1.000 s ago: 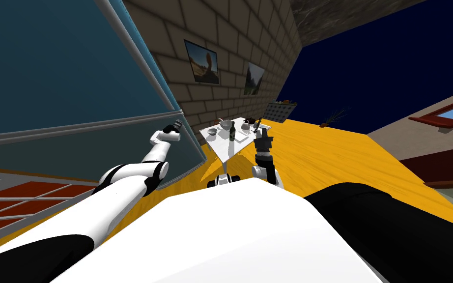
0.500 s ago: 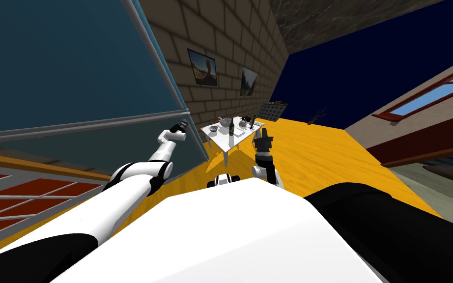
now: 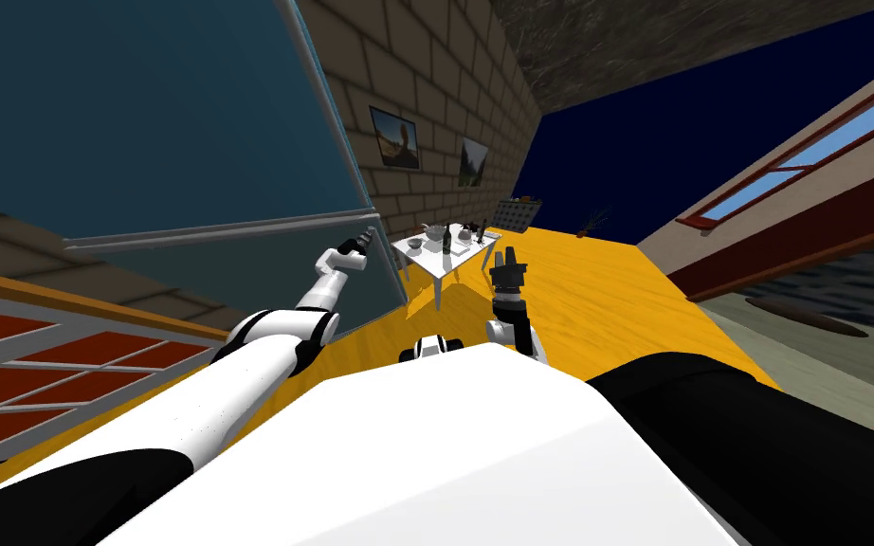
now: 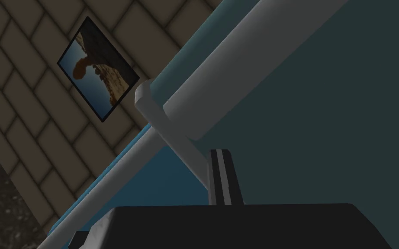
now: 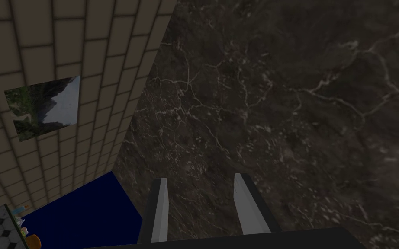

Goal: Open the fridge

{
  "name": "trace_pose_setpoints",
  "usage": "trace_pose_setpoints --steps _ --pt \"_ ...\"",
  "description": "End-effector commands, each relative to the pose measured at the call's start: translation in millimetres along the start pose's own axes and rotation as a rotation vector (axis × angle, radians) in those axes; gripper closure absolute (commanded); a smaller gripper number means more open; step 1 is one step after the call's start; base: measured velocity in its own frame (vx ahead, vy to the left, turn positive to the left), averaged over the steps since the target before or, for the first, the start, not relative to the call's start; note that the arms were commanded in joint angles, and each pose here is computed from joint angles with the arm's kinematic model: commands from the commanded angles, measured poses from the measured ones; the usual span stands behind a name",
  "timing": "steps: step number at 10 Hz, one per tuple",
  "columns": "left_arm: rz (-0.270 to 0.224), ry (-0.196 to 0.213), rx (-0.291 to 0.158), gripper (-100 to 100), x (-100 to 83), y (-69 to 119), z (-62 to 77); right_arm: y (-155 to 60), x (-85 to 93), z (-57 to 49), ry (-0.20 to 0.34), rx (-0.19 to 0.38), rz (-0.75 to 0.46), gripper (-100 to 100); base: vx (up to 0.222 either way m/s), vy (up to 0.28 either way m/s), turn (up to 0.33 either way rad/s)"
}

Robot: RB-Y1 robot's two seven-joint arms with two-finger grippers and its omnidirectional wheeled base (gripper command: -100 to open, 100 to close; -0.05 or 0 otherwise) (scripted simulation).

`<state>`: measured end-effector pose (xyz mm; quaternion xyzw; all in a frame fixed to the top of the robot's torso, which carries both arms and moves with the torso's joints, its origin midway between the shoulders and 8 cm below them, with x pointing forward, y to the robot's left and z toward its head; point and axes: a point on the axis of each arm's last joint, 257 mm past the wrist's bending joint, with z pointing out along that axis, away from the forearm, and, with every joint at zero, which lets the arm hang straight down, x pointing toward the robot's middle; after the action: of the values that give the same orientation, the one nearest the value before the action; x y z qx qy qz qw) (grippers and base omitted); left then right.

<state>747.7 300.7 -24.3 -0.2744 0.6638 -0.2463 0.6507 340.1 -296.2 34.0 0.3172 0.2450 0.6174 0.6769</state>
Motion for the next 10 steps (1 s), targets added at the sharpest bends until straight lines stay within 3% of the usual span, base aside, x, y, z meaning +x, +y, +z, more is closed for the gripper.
trace_pose_setpoints --steps 1,2,3,10 --pt "0.003 0.039 0.041 100 25.6 -28.4 1.4 0 0.0 0.0 0.000 0.000 0.000 0 -0.376 0.172 -0.164" --pt "0.002 0.027 0.030 100 20.7 -20.2 2.6 0 0.1 0.1 0.000 0.000 0.000 0 -0.186 0.075 -0.053" --pt "-0.004 0.017 0.022 -100 13.3 -15.0 3.0 0 0.0 -0.1 0.000 0.000 0.000 0 0.083 -0.023 0.052" --pt "-0.028 -0.027 -0.016 -100 -16.8 10.5 2.6 0 -0.1 -0.2 0.000 0.000 0.000 0 0.200 -0.077 0.031"
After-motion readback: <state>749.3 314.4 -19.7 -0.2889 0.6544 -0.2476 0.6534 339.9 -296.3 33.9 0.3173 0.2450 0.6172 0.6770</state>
